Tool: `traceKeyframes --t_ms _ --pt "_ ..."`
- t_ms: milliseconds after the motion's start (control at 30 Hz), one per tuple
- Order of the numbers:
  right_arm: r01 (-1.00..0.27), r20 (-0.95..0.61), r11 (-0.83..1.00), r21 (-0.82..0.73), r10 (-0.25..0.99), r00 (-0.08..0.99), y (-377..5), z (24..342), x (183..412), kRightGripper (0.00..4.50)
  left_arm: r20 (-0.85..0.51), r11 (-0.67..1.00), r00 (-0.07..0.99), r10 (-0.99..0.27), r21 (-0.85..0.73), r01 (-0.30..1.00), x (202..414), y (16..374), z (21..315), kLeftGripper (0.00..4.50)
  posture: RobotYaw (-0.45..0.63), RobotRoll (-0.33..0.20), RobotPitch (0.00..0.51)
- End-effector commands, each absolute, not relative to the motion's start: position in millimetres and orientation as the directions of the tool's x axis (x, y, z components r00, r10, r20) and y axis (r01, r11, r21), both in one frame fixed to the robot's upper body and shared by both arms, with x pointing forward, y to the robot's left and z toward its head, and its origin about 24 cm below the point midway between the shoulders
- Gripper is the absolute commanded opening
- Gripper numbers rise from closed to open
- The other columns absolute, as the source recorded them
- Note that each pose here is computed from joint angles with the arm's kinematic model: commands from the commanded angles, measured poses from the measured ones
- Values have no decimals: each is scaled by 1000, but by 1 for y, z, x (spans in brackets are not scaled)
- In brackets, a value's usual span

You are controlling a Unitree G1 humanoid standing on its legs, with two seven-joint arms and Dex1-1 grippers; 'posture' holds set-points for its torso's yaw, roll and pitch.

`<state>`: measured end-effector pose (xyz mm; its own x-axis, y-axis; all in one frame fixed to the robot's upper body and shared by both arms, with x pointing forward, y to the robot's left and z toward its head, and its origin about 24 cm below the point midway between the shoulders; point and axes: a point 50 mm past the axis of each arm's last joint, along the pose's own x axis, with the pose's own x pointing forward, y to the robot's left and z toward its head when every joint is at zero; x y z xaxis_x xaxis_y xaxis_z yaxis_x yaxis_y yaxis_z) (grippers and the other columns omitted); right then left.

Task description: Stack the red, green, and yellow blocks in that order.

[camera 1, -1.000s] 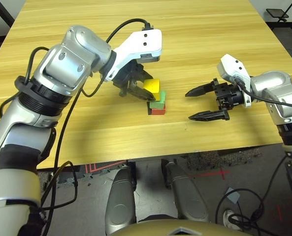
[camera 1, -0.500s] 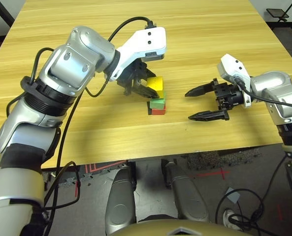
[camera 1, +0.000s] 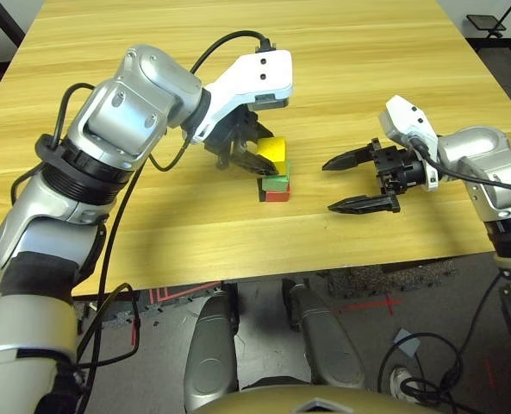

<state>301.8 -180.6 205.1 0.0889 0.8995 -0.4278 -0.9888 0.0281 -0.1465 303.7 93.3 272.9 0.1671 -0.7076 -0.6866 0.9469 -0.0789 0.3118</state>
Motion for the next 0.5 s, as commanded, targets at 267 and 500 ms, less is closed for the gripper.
traceKeyframes --t_ms 267,500 --pt "-988 -426 37 -152 899 99 -183 205 298 4500 -703 -88 170 -690 315 945 301 92 270 2818 -88 -31 281" --pt "-987 -426 43 -153 899 105 -184 206 298 4500 -698 -82 173 -695 316 945 302 90 270 4470 -89 -31 283"
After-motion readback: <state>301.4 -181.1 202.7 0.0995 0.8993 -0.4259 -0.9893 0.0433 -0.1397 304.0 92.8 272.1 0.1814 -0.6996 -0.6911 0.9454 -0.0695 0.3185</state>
